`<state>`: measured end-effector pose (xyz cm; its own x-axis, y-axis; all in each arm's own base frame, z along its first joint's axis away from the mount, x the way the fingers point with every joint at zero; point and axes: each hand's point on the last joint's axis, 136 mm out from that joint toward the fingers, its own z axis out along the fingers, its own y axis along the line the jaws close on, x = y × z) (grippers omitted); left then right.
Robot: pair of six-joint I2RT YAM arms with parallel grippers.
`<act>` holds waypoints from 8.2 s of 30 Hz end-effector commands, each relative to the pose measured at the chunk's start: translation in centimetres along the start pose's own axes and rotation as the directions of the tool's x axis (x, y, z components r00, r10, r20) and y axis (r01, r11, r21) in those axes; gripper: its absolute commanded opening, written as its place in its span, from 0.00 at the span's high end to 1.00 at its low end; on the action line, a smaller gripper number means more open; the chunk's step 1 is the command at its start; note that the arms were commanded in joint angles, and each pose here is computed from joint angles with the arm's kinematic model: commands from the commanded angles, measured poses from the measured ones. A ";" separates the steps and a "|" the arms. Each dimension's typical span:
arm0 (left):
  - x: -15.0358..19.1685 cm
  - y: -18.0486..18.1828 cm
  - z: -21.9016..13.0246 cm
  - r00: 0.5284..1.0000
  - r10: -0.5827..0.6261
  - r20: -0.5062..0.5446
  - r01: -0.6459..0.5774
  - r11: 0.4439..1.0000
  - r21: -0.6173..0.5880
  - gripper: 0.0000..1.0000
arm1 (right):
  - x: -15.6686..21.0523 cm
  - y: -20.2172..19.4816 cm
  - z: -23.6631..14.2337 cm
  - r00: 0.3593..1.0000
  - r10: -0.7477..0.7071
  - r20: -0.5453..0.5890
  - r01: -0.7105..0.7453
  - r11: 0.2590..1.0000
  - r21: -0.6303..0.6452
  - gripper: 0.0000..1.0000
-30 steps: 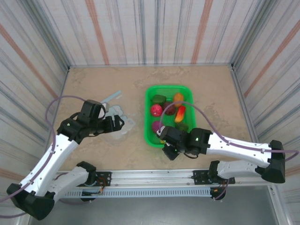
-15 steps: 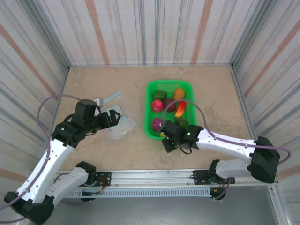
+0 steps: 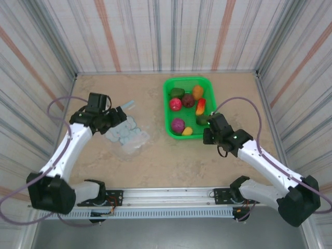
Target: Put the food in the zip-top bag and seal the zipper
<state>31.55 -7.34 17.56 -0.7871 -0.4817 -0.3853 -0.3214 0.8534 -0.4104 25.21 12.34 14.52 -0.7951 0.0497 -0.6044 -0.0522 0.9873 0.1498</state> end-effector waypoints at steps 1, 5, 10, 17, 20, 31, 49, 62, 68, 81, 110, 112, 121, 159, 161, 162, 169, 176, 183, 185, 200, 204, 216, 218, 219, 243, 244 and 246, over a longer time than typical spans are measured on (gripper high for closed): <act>-3.4 0.4 2.0 0.991 -0.131 0.003 0.131 0.991 -0.008 0.06 | -0.8 1.2 -2.3 0.999 0.021 0.035 -0.017 0.995 -0.101 0.56; -5.8 2.8 5.0 0.935 -0.353 -0.026 0.349 0.933 -0.087 0.12 | -1.0 0.4 -3.6 0.982 0.183 0.048 -0.178 0.980 -0.088 0.56; -6.1 5.6 7.2 0.765 -0.644 0.033 0.622 0.724 -0.299 0.15 | -0.6 -0.1 -4.4 0.954 0.295 0.061 -0.291 0.955 -0.060 0.60; -5.2 7.0 9.9 0.534 -0.836 0.127 0.790 0.439 -0.427 0.08 | -1.5 -2.4 -5.8 0.952 0.206 0.229 -0.229 0.970 0.083 0.59; -5.0 7.5 10.7 0.468 -0.868 0.165 0.819 0.357 -0.450 0.10 | -2.1 -2.8 -6.4 0.943 0.160 0.292 -0.202 0.972 0.120 0.60; -6.2 7.5 13.8 0.363 -0.910 0.203 0.855 0.238 -0.461 0.13 | -2.9 -0.2 -7.1 0.931 -0.058 0.361 -0.020 0.978 0.208 0.59; -6.5 8.0 18.2 0.410 -0.904 0.121 0.838 0.321 -0.442 0.35 | -3.6 1.3 -6.0 0.930 -0.115 0.350 0.044 0.978 0.206 0.58; -11.4 2.7 16.1 0.746 -0.662 -0.073 0.625 0.734 -0.264 1.00 | -4.0 1.4 -7.0 0.933 -0.116 0.339 0.068 0.986 0.149 0.58; -14.4 -2.9 12.3 0.945 -0.310 -0.105 0.299 0.949 -0.103 1.00 | -5.0 5.5 -8.1 0.959 -0.073 0.275 0.106 0.989 -0.107 0.57; 4.8 -14.3 1.6 0.743 0.648 -0.170 -0.612 0.760 0.221 1.00 | -6.6 12.8 -9.3 0.983 -0.141 0.114 0.178 0.874 -0.452 0.59; 12.0 -15.0 -6.2 0.662 0.748 -0.035 -0.584 0.545 0.601 1.00 | -4.6 20.9 -1.4 0.988 -0.052 -0.146 -0.054 0.768 -0.638 0.55; 12.2 -14.6 -5.8 0.659 0.751 -0.045 -0.589 0.552 0.590 1.00 | -4.7 20.8 -2.7 0.991 -0.058 -0.122 -0.037 0.755 -0.655 0.55; 13.0 -15.5 -5.1 0.675 0.737 -0.027 -0.547 0.525 0.652 1.00 | -4.5 19.7 -5.8 0.998 -0.037 -0.046 -0.002 0.752 -0.659 0.53; 13.5 -14.6 -3.8 0.763 0.645 -0.046 -0.496 0.629 0.598 0.76 | -4.6 20.9 -1.2 0.942 0.262 -0.209 -0.335 0.706 -0.624 1.00; 12.4 -14.2 -4.3 0.768 0.640 -0.002 -0.535 0.644 0.546 0.72 | -4.6 20.8 -1.2 0.945 0.261 -0.200 -0.328 0.718 -0.614 1.00; 11.8 -13.8 -4.6 0.772 0.635 0.023 -0.554 0.656 0.512 0.71 | -4.6 20.8 -1.2 0.945 0.259 -0.199 -0.326 0.719 -0.614 1.00; 12.9 -15.2 -6.2 0.771 0.636 0.018 -0.518 0.610 0.600 0.54 | -4.5 21.3 -1.7 0.944 0.254 -0.211 -0.330 0.706 -0.626 1.00; 13.6 -15.8 -4.6 0.760 0.649 -0.001 -0.522 0.612 0.594 0.54 | -4.4 21.8 -2.5 0.946 0.244 -0.212 -0.323 0.699 -0.638 1.00; 13.2 -15.4 -3.4 0.760 0.650 -0.001 -0.547 0.640 0.540 0.70 | -4.5 22.0 -3.2 0.947 0.246 -0.206 -0.320 0.684 -0.656 1.00; 13.1 -15.5 -3.4 0.758 0.652 0.005 -0.552 0.637 0.539 0.77 | -4.5 22.0 -3.4 0.947 0.248 -0.205 -0.320 0.681 -0.659 1.00; 8.1 -11.2 -6.7 0.785 0.620 0.013 -0.598 0.752 0.276 1.00 | -3.5 16.7 1.2 0.970 0.195 -0.147 -0.242 0.849 -0.470 1.00; 5.8 -8.1 -8.5 0.816 0.577 -0.027 -0.573 0.814 0.100 1.00 | -3.4 15.4 3.0 0.979 0.138 -0.150 -0.189 0.890 -0.414 1.00; 6.5 -9.8 -9.0 0.875 0.481 -0.061 -0.464 0.866 0.185 1.00 | -6.4 18.1 1.5 0.994 -0.025 -0.106 -0.026 0.893 -0.449 0.73; 6.6 -9.9 -8.0 0.883 0.456 -0.110 -0.436 0.884 0.166 1.00 | -7.7 18.7 -0.4 0.996 -0.059 -0.063 0.023 0.888 -0.459 0.64; 6.7 -10.1 -7.6 0.886 0.444 -0.131 -0.423 0.892 0.162 1.00 | -8.2 18.7 -0.9 0.997 -0.065 -0.051 0.036 0.894 -0.446 0.61; 4.3 -15.4 -9.1 0.923 0.361 -0.131 -0.290 0.880 0.376 1.00 | -5.0 29.2 3.7 0.898 -0.040 -0.438 -0.206 0.841 -0.500 0.73; 3.9 -15.4 -9.4 0.927 0.353 -0.126 -0.284 0.881 0.379 1.00 | -4.8 28.5 4.4 0.906 -0.033 -0.422 -0.180 0.872 -0.455 0.67; 3.4 -15.4 -9.8 0.932 0.340 -0.121 -0.271 0.880 0.390 1.00 | -4.5 27.2 5.3 0.917 -0.022 -0.399 -0.148 0.908 -0.392 0.54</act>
<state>28.37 -20.20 28.97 -0.9143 -0.1072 -0.3907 0.1327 0.8319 -0.5389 30.08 40.85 17.37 -0.9721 -0.0776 -0.2213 -0.1989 0.7725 0.6030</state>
